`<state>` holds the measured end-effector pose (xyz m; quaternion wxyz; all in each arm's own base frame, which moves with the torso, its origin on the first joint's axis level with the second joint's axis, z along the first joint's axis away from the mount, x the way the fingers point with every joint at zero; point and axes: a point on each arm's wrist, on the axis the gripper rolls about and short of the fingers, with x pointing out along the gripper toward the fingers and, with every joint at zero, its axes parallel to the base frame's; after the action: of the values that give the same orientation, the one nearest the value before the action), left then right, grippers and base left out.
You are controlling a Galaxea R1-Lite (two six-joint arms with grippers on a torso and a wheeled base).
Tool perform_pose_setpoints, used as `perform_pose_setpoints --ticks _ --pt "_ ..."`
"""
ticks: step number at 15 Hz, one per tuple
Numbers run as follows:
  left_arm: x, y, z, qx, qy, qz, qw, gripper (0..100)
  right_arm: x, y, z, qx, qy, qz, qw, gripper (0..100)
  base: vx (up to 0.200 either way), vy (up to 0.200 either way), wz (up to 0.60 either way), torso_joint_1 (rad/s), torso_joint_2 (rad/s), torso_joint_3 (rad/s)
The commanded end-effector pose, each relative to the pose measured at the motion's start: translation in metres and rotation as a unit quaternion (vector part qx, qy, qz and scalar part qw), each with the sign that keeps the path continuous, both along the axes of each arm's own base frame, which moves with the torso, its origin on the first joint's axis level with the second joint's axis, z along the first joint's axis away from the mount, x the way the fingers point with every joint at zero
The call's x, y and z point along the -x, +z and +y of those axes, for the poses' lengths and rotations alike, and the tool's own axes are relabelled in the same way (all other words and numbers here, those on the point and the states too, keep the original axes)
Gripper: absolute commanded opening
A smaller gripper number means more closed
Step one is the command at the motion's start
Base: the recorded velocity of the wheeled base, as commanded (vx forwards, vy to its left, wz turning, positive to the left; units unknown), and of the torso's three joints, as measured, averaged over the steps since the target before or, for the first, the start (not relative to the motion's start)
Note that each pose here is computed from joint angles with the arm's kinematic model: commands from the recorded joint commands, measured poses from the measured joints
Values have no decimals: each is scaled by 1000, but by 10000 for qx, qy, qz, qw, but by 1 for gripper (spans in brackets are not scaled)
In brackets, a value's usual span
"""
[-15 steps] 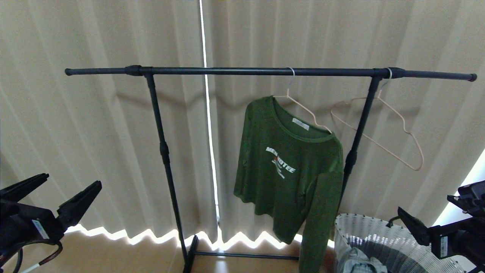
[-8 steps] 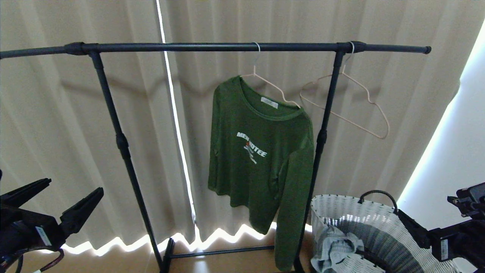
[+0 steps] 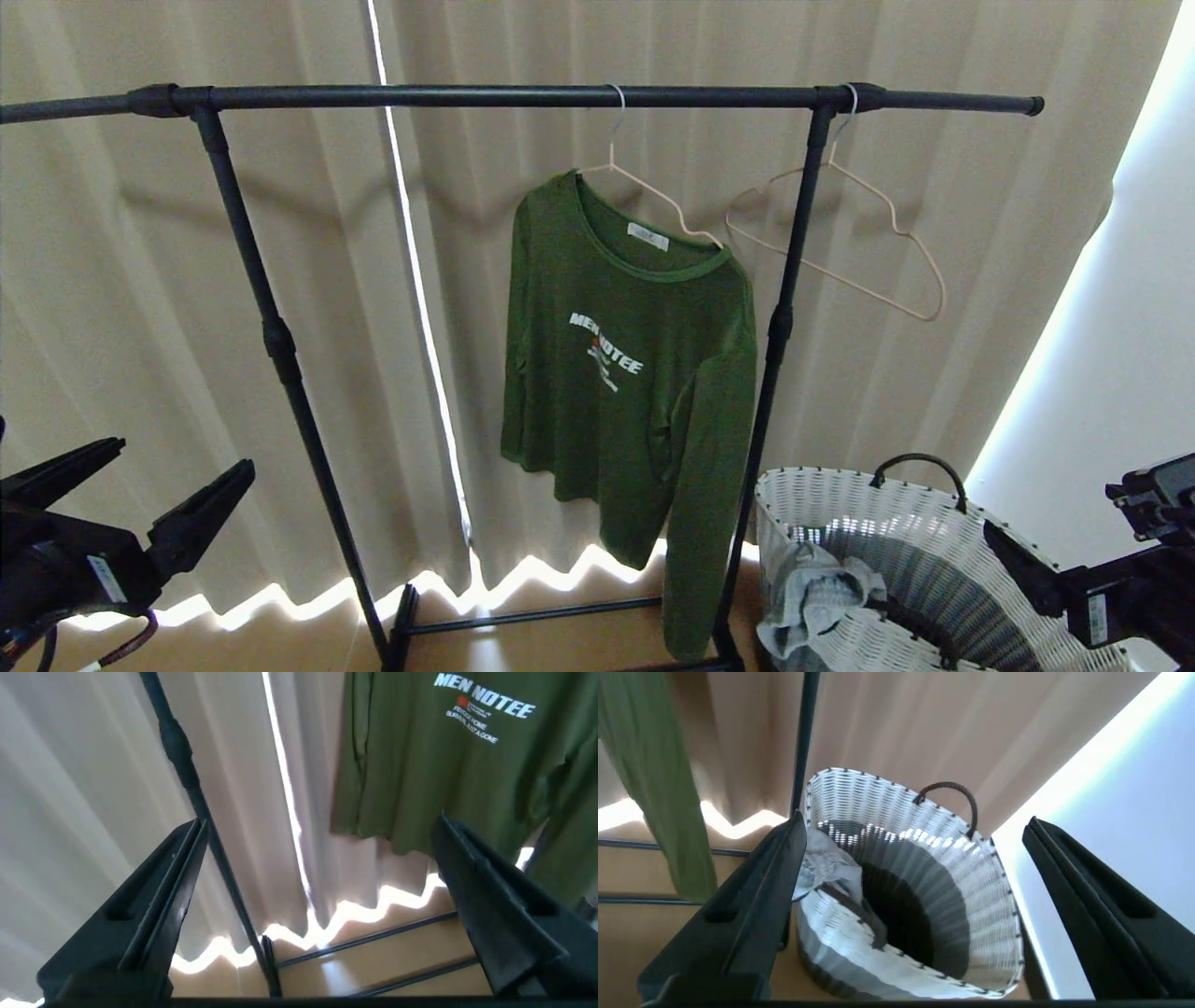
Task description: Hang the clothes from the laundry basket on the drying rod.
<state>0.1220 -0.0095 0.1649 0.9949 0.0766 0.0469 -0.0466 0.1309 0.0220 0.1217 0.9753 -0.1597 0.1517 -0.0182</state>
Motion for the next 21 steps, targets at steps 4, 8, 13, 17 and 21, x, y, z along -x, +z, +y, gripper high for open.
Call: perform_pose_setpoints --ticks 4,8,13,17,21 --pt "1 -4 1 3 24 73 10000 100 0 -1 0 36 5 36 10000 100 0 0 0 -63 170 105" --pt "2 -5 6 10 240 88 9997 100 0 -2 0 41 -3 59 10000 100 0 0 0 -140 421 277" --pt "3 -3 9 8 369 3 9993 100 3 -3 0 20 15 51 10000 100 0 0 0 -86 313 225" --pt "4 -5 9 -1 353 41 9994 100 1 -6 0 55 27 158 9999 100 0 0 0 -3 18 12" --pt "4 -5 9 -1 345 41 9994 100 -1 -7 0 66 -5 208 9998 100 0 0 450 -2 2 2"
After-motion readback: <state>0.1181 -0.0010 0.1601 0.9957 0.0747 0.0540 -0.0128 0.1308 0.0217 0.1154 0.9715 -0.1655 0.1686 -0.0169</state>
